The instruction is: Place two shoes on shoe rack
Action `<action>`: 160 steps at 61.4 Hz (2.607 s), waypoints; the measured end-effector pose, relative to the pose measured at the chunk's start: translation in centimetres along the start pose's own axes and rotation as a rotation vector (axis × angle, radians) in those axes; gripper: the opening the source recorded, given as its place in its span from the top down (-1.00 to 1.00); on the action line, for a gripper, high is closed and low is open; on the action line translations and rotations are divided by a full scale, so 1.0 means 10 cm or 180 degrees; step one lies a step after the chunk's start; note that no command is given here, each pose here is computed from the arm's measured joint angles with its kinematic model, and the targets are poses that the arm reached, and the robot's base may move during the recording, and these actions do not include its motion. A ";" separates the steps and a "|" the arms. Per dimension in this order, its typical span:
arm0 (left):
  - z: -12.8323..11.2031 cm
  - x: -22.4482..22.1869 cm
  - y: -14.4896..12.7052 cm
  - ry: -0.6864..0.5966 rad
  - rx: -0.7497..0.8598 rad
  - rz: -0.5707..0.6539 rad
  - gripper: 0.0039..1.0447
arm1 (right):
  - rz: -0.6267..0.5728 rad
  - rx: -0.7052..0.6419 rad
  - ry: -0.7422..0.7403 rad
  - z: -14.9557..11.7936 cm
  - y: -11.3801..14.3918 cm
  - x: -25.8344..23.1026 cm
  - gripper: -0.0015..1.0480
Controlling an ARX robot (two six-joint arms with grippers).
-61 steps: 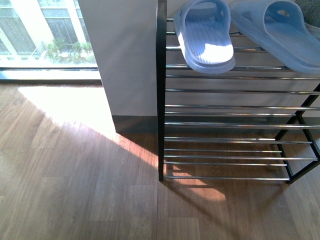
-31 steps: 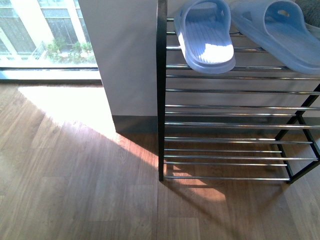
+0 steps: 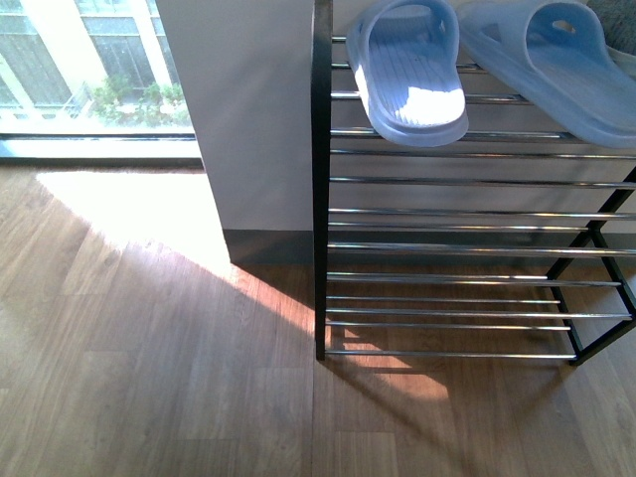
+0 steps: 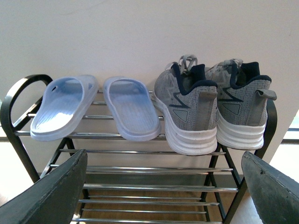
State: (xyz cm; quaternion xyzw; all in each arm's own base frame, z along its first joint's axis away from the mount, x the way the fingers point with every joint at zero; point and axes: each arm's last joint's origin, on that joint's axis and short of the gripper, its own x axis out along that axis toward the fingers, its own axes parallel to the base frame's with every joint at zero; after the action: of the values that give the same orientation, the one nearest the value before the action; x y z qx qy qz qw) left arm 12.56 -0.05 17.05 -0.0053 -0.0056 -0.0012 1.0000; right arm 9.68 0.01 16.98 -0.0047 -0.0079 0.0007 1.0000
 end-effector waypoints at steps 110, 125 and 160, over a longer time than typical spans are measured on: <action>-0.03 -0.28 0.00 0.0041 0.0007 -0.0001 -0.83 | 0.0001 0.0007 0.0004 0.00 0.00 0.00 -0.82; -0.03 -0.28 0.00 0.0041 0.0007 -0.0001 -0.83 | -0.0001 0.0010 0.0005 0.00 0.00 0.00 -0.82; -0.03 -0.28 0.00 0.0041 0.0007 -0.0002 -0.83 | -0.0007 0.0010 0.0004 0.00 0.00 0.00 -0.82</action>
State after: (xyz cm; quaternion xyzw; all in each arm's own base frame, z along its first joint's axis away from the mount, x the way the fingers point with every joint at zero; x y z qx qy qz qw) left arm 9.78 -0.03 16.71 -0.0041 0.0009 -0.0015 1.0000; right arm 9.67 0.01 16.97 -0.0031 -0.0073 -0.0004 1.0000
